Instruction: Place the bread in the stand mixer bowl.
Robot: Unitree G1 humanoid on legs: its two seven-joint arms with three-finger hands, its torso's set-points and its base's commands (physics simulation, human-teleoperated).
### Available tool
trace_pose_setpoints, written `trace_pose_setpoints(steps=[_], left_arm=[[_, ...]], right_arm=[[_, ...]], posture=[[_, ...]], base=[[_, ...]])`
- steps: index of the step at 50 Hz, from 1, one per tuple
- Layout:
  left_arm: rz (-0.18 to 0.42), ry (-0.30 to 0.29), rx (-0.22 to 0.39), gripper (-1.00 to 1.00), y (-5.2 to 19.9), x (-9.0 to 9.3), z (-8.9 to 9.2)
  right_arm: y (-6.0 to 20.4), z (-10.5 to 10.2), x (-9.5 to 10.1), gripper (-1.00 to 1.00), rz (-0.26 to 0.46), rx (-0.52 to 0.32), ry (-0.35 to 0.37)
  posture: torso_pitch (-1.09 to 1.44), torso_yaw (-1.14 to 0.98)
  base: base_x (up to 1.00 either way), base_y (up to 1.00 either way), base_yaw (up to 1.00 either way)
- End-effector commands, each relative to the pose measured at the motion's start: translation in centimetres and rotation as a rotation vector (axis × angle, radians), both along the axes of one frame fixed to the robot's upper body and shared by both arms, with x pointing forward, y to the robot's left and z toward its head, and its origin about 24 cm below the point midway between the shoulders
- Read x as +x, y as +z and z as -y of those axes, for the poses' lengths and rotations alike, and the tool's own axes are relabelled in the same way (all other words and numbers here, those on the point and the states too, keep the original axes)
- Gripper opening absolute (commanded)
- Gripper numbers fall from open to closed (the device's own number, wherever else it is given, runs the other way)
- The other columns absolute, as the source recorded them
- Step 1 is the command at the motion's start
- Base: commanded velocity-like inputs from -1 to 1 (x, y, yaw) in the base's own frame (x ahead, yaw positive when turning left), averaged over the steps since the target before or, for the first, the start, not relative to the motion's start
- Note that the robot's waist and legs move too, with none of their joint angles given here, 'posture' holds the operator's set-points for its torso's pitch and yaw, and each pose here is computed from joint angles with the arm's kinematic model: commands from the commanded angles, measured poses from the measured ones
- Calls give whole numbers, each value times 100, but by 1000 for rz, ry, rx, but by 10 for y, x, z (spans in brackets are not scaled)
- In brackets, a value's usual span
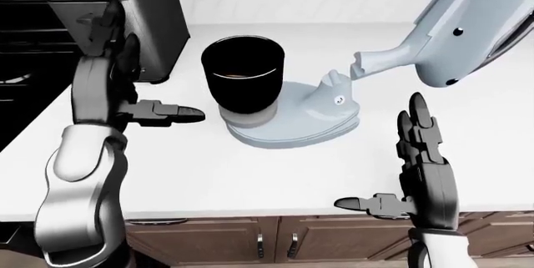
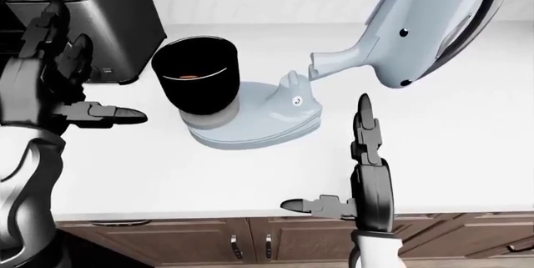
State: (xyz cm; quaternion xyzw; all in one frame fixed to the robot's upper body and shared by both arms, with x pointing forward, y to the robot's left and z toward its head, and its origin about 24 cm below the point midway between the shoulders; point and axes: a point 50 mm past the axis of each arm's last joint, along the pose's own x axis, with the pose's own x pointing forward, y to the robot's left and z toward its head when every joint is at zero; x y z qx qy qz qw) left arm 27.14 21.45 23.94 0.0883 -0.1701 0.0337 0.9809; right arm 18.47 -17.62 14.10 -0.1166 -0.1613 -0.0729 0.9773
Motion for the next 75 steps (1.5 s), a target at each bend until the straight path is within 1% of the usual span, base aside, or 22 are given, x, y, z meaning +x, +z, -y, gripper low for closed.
trace_pose_setpoints(steps=[1,16,17,19,22,26,34,42,48,52,59,61,64,71,75], left_arm=[[89,-1,17,100,14,-8,2],[91,20,11,100,3,-17,-3],[92,19,9,100,3,-17,-3],[100,8,-12,100,3,-19,-3],[99,14,-5,100,-2,-19,-4],[111,-2,-25,100,-3,-21,-4],[108,6,-12,100,-14,-24,-8],[105,9,-25,100,-17,-27,-11],[100,9,-19,100,-19,-27,-10],[90,7,0,100,-23,-26,-8],[99,30,28,100,-25,-26,-9],[104,44,49,100,-27,-26,-9],[105,55,60,100,-31,-26,-9],[93,55,63,100,-39,-27,-7],[95,57,58,100,-40,-27,-7]], right_arm=[[13,-1,-4,100,75,-11,4],[15,-1,-5,100,74,-9,4],[15,-1,-5,100,75,-10,4],[15,-1,-5,100,75,-10,4],[15,-1,-5,100,75,-10,4],[14,-1,-4,100,74,-10,4],[13,-2,-4,100,71,-11,6],[12,-2,-3,100,70,-9,8],[12,-2,-4,100,70,-10,8],[12,-2,-4,100,70,-9,9],[11,-2,-4,100,69,-8,8],[11,-2,-4,100,69,-8,9],[11,-2,-4,100,69,-8,10],[12,-2,-3,100,69,-7,10],[12,-2,-4,100,69,-7,10]], posture=[[0,0],[0,0],[0,0],[0,0],[0,0],[0,0],[0,0],[0,0],[0,0],[0,0],[0,0],[0,0],[0,0],[0,0],[0,0]], base=[[0,0,0],[0,0,0],[0,0,0],[0,0,0],[0,0,0],[0,0,0],[0,0,0],[0,0,0],[0,0,0],[0,0,0],[0,0,0],[0,0,0],[0,0,0],[0,0,0],[0,0,0]])
